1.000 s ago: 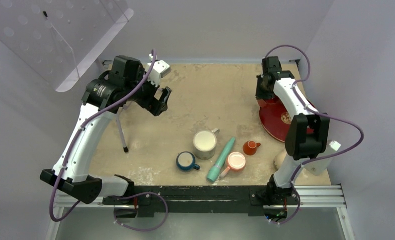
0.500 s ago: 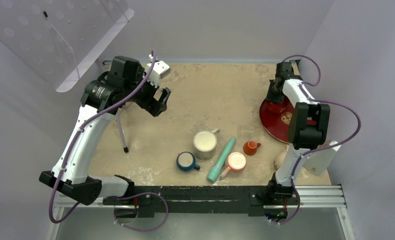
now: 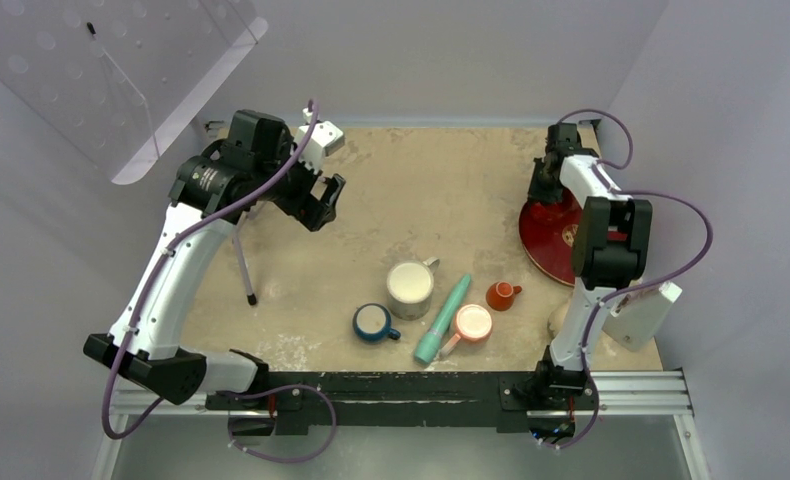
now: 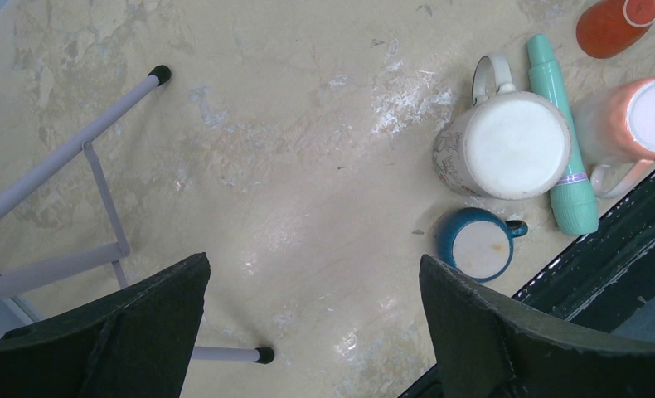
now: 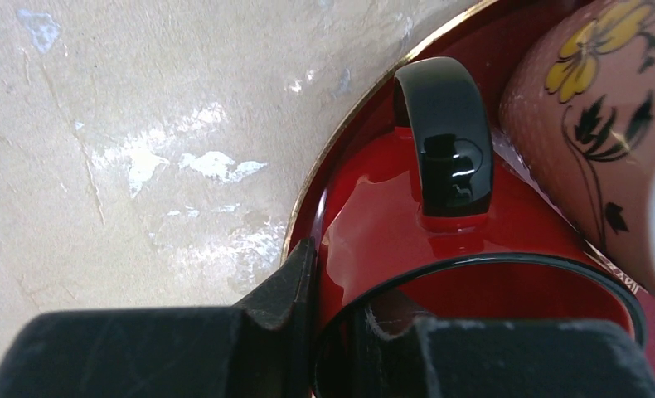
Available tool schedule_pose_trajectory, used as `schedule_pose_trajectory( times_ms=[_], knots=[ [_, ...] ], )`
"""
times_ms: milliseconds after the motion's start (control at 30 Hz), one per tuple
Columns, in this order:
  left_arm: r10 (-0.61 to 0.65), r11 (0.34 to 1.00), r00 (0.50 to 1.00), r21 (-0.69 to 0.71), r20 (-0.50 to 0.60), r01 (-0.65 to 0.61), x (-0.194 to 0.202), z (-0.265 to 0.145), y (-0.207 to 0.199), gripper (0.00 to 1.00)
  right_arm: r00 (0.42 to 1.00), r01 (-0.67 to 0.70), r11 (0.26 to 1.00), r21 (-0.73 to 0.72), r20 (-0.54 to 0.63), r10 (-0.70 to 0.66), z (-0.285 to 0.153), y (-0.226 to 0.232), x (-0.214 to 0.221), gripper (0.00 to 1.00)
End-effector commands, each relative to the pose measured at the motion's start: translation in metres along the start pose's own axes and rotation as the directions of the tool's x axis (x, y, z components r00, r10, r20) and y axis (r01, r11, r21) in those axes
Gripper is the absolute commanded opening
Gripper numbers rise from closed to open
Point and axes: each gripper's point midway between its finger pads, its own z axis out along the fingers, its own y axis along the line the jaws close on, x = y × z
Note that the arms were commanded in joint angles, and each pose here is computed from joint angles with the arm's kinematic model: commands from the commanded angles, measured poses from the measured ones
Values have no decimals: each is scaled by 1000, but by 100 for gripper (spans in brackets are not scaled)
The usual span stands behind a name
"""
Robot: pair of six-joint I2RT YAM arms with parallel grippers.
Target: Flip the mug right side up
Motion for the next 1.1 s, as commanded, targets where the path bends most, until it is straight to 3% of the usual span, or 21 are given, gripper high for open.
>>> schedule_pose_trajectory(
  times_ms=[0,167,333,467,667,767,900,1067],
  knots=[
    [36,999,997,-13,65,-35,-18,-4,5,100,993,16,1000,-13,121,-14,-12,6,-43,2],
    [43,999,998,-8,55,-43,-15,-2,5,100,992,22,999,-24,126,-19,-18,9,-48,36],
    [72,996,997,50,26,-73,-2,7,-4,100,990,40,998,-52,137,-32,-34,19,-49,51],
    [111,981,994,164,-19,-107,18,18,-26,97,981,74,996,-54,185,-63,-63,32,-57,57],
    [189,938,977,313,-95,-151,36,40,-70,93,964,138,987,-84,240,-115,-107,54,-51,59],
    [209,927,970,340,-121,-157,21,55,-86,92,959,161,982,-99,251,-132,-121,58,-40,60],
    [128,915,958,403,-257,-14,-4,87,-119,85,950,198,963,-183,279,-143,-136,67,-27,64],
    [209,893,957,437,-200,-103,-34,142,-164,85,935,183,961,-207,340,-104,-157,59,-27,66]
  ],
)
